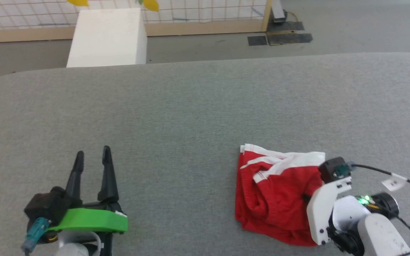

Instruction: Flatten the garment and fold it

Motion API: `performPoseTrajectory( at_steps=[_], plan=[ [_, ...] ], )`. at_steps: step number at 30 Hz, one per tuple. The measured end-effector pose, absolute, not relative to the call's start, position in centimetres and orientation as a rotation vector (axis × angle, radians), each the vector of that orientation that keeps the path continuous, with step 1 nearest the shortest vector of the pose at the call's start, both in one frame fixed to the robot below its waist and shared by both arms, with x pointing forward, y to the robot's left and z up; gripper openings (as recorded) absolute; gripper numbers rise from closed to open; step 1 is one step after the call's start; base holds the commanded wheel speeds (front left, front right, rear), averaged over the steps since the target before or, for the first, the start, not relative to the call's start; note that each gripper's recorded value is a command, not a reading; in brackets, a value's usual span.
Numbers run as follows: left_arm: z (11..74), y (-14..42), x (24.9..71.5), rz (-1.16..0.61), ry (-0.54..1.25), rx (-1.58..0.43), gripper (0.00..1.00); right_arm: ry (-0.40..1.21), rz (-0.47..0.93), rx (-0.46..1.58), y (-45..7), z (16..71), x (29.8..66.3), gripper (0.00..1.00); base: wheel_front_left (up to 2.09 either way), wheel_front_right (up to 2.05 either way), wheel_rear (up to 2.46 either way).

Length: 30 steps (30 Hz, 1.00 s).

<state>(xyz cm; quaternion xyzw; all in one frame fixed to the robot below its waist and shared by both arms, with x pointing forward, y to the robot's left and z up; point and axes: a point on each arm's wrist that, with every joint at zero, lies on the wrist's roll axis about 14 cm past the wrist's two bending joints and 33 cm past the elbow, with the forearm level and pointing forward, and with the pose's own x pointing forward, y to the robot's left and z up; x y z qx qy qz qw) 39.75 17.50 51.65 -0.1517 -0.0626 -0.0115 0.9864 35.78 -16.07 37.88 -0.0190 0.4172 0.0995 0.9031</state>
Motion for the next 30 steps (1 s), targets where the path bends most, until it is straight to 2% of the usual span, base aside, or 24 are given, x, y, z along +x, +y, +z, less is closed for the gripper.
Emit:
performPoseTrajectory(
  at_steps=[5, 9, 21, 30],
  plan=[
    [52.4, 16.7, 41.1, -0.054, -0.150, -0.301, 1.00, 0.860, 0.268, -0.176, -17.0, 39.4, 36.5, 0.00, 0.00, 0.00, 0.00],
    [52.4, 14.6, 42.5, -0.111, -0.150, -0.310, 1.00, 0.858, 0.241, -0.253, -20.2, 40.8, 36.9, 0.00, 0.00, 0.00, 0.00],
    [51.1, 4.9, 47.5, -0.366, -0.106, -0.361, 1.00, 0.852, -0.076, -0.359, -35.4, 44.7, 35.2, 0.00, 0.00, 0.00, 0.00],
    [48.5, 3.1, 50.0, -0.433, -0.049, -0.329, 1.00, 0.900, -0.276, -0.418, -44.0, 45.3, 34.6, 0.00, 0.00, 0.00, 0.00]
  ],
)
